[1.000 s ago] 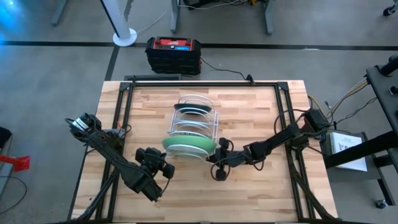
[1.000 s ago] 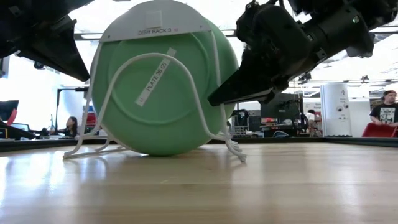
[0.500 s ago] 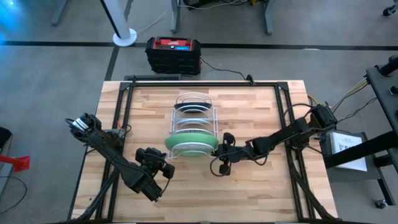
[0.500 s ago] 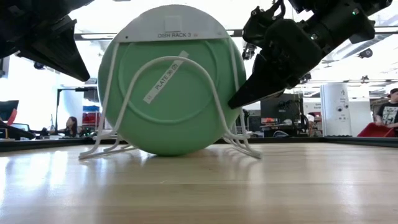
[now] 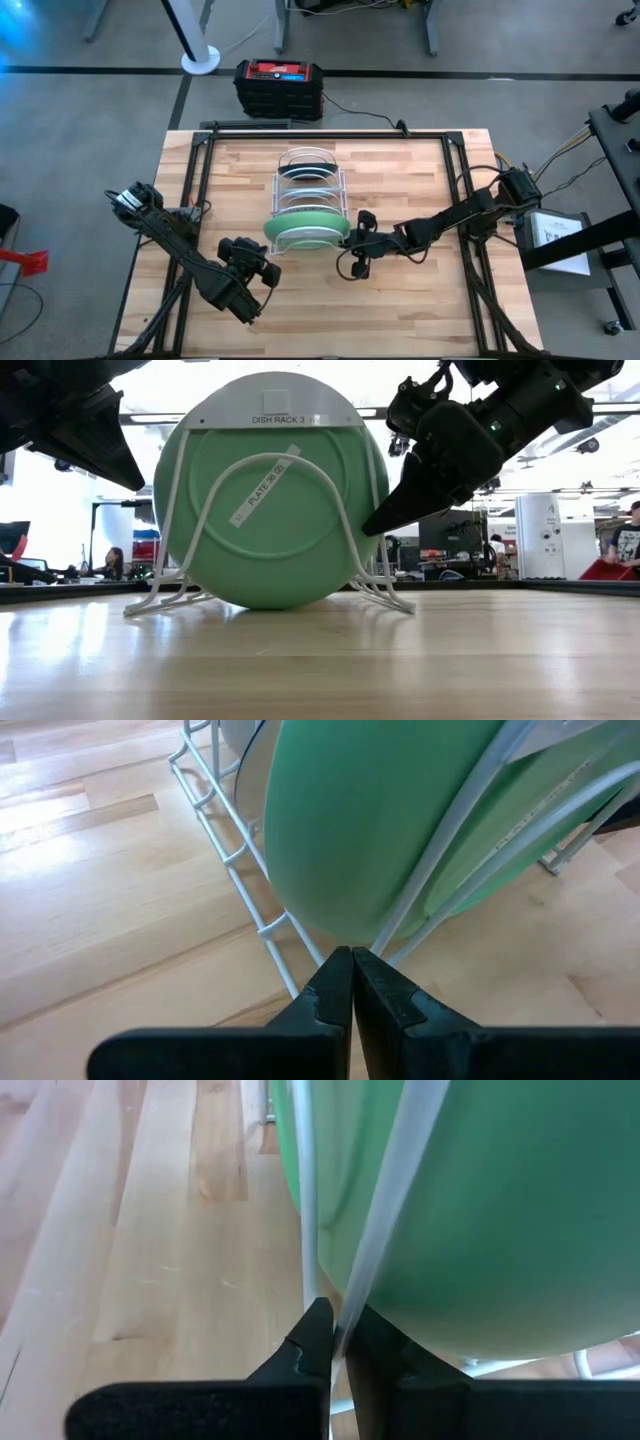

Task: Sort dishes
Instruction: Adjust the dish rack

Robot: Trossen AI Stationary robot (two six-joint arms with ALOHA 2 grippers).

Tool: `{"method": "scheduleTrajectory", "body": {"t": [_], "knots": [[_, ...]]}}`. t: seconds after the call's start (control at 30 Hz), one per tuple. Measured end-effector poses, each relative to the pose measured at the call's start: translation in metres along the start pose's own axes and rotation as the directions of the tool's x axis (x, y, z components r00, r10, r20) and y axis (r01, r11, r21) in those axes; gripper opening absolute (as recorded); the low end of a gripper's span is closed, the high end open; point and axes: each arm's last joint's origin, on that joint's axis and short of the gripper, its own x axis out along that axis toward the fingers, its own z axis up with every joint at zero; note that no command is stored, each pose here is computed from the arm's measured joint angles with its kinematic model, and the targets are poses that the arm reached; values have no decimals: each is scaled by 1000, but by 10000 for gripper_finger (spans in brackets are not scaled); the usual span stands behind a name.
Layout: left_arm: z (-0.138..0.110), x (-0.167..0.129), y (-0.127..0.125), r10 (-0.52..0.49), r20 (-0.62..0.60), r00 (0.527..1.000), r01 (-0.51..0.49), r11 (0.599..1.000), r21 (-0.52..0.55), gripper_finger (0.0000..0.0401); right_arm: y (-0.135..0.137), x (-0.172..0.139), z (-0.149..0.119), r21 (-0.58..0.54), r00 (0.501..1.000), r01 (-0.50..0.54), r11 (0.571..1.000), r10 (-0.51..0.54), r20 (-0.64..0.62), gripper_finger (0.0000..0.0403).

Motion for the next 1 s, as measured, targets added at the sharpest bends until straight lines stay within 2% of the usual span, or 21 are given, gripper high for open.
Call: {"method": "scheduleTrajectory", "body": {"t": [0.27, 0.43, 0.63, 1.0], "knots": [[0, 0, 0, -1, 2, 1000, 1, 1000, 6, 0, 1, 1, 2, -12, 999, -6, 1000, 7, 34, 61], [0, 0, 0, -1, 2, 1000, 1, 1000, 6, 0, 1, 0, 3, -2, 999, -9, 1000, 9, 37, 81], [0, 0, 0, -1, 2, 1000, 1, 1000, 6, 0, 2, 0, 3, 17, 999, -19, 1000, 19, 37, 88], [0, 0, 0, -1, 2, 1000, 1, 1000, 12, 0, 0, 0, -4, 44, 999, -2, 999, 4, -40, 77]]}}
